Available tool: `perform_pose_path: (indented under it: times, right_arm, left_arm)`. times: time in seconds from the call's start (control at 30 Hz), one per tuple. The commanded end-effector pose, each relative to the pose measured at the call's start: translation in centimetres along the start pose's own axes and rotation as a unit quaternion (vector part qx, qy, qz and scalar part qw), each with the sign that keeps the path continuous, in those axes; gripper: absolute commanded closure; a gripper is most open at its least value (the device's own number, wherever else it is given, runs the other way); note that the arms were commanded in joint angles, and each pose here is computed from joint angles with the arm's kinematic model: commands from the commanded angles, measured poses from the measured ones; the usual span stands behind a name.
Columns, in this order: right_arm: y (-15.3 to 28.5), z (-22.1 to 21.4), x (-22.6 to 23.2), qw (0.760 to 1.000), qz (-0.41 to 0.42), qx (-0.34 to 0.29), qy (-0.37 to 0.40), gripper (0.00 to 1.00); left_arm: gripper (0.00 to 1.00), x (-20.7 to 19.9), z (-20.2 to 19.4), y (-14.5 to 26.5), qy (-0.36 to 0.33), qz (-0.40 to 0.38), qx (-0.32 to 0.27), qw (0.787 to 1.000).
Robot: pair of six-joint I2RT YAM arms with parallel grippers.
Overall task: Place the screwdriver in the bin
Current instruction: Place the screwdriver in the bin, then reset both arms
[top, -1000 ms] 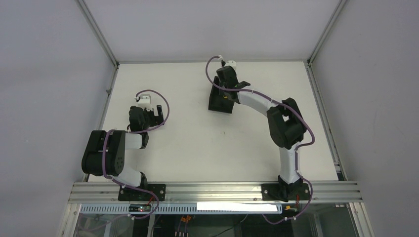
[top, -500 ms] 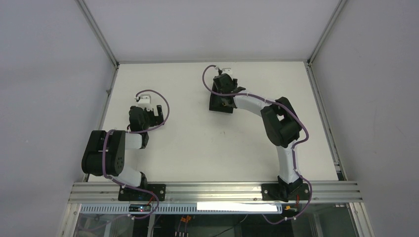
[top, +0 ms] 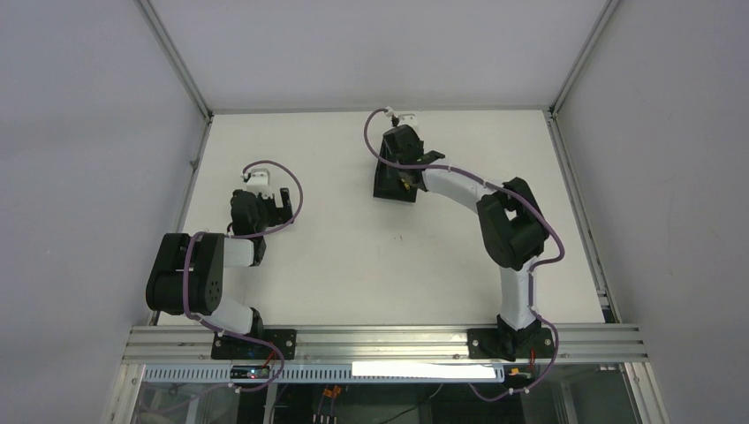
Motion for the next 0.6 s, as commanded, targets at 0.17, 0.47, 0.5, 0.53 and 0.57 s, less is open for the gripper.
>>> perform_pose_path:
  times: [0.17,0.47,0.5,0.53,0.57]
  right_arm:
    - [6.7,7.5,-1.4,0.994,0.005,-0.109,-0.023,0.54]
    - [12.7,12.0,-3.7,0.983,-0.004,-0.184,-0.014,0.51]
    - [13.3,12.4,-3.8,0.981,-0.004,-0.191,-0.014,0.50]
    - [13.9,12.8,-4.1,0.980,-0.004,-0.198,-0.012,0.51]
    - [14.4,13.1,-4.2,0.979,-0.005,-0.203,-0.012,0.50]
  left_arm:
    - [0.01,-0.3,1.0,0.0,0.000,0.001,-0.026,1.000]
    - [0.01,-0.3,0.9,0.0,0.000,0.001,-0.025,1.000]
    - [0.01,-0.3,1.0,0.0,0.000,0.001,-0.025,1.000]
    - [0.01,-0.3,0.9,0.0,0.000,0.001,-0.025,1.000]
    - [0.01,-0.3,0.9,0.0,0.000,0.001,-0.025,1.000]
Point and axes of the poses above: each gripper's point midway between its finger pads, its own y axis back along the fingers, its own x axis along the line the jaws close on, z = x × y, the point moved 10 cm from there along y, back along the fingers, and after that the axes turned 8 degrees about y, right-handed, at the moved point
